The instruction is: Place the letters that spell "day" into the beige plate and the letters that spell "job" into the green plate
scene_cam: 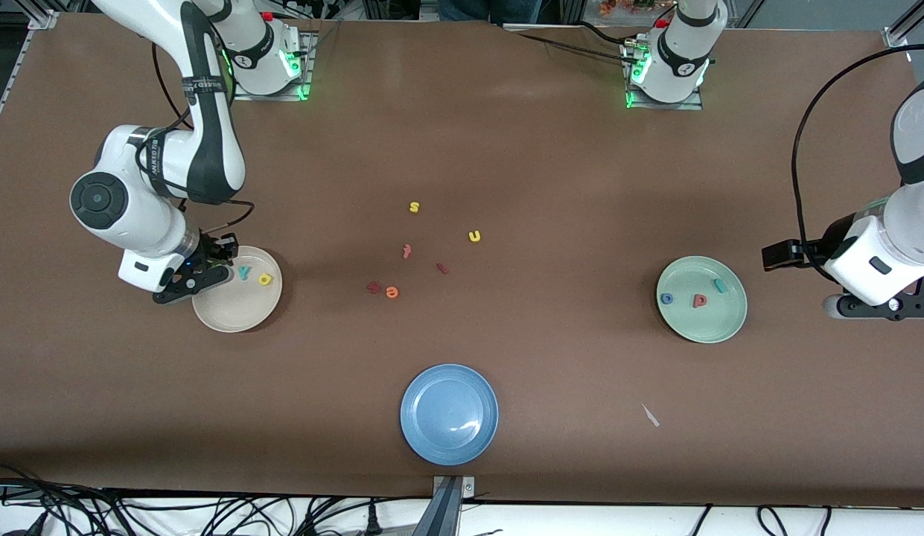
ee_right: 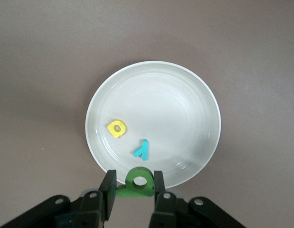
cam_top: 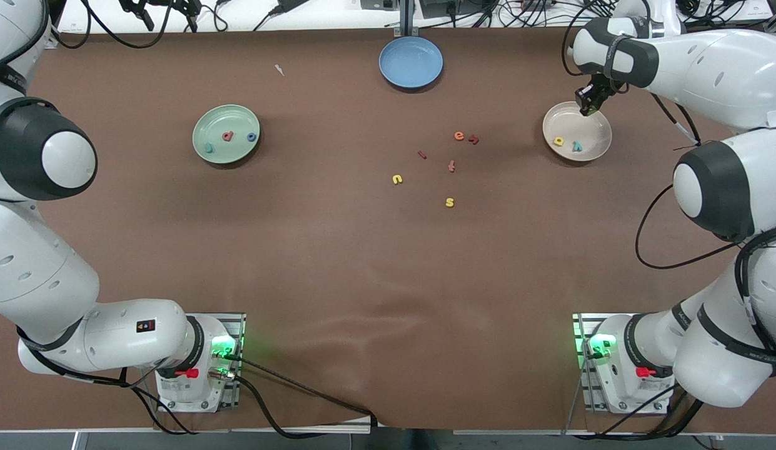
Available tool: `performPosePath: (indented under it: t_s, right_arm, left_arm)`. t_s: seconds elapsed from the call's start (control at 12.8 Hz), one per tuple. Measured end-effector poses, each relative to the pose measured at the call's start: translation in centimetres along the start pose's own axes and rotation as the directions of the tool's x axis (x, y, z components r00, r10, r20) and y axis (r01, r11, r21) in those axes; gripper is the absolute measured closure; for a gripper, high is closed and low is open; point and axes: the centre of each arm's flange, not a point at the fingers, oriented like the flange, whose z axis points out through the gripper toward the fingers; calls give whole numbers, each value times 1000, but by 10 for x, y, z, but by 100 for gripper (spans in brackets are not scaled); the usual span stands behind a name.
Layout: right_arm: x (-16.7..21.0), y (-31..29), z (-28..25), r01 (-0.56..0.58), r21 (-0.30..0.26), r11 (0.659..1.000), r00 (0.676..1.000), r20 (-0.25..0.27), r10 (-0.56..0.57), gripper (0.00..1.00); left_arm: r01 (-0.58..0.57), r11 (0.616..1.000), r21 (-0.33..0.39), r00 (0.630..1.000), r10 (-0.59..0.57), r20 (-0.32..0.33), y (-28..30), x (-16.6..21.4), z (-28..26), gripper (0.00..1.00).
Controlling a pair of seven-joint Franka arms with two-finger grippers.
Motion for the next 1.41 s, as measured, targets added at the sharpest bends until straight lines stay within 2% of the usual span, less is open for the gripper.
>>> performPosePath:
  t_s: [0.23,0.47,0.55,0.94,1.17,1.41]
  right_arm:
    - [-1,3,3,-14,13,1000,1000,-4,14,60]
    - [-1,3,3,-16,17,1000,1000,-5,17,29]
    - [-1,3,3,-16,18,1000,1000,-5,16,24]
    - [-1,2,4,-16,19,1000,1000,-5,16,20]
    - [0,1,4,-17,26,1000,1000,-8,17,14]
    - [3,-3,-2,-18,33,999,1000,-8,18,13]
  left_arm:
    - [-29,999,-25,999,29,-28,3,1,3,3]
    - [-66,998,-23,995,64,-73,-1,-2,6,3]
    - [-69,997,-23,995,67,-75,-1,-3,5,0]
    - [-74,997,-22,994,72,-79,0,-5,3,0]
    - [-75,997,-22,994,73,-80,0,-5,3,0]
    - [-76,997,-23,994,74,-80,1,-5,3,0]
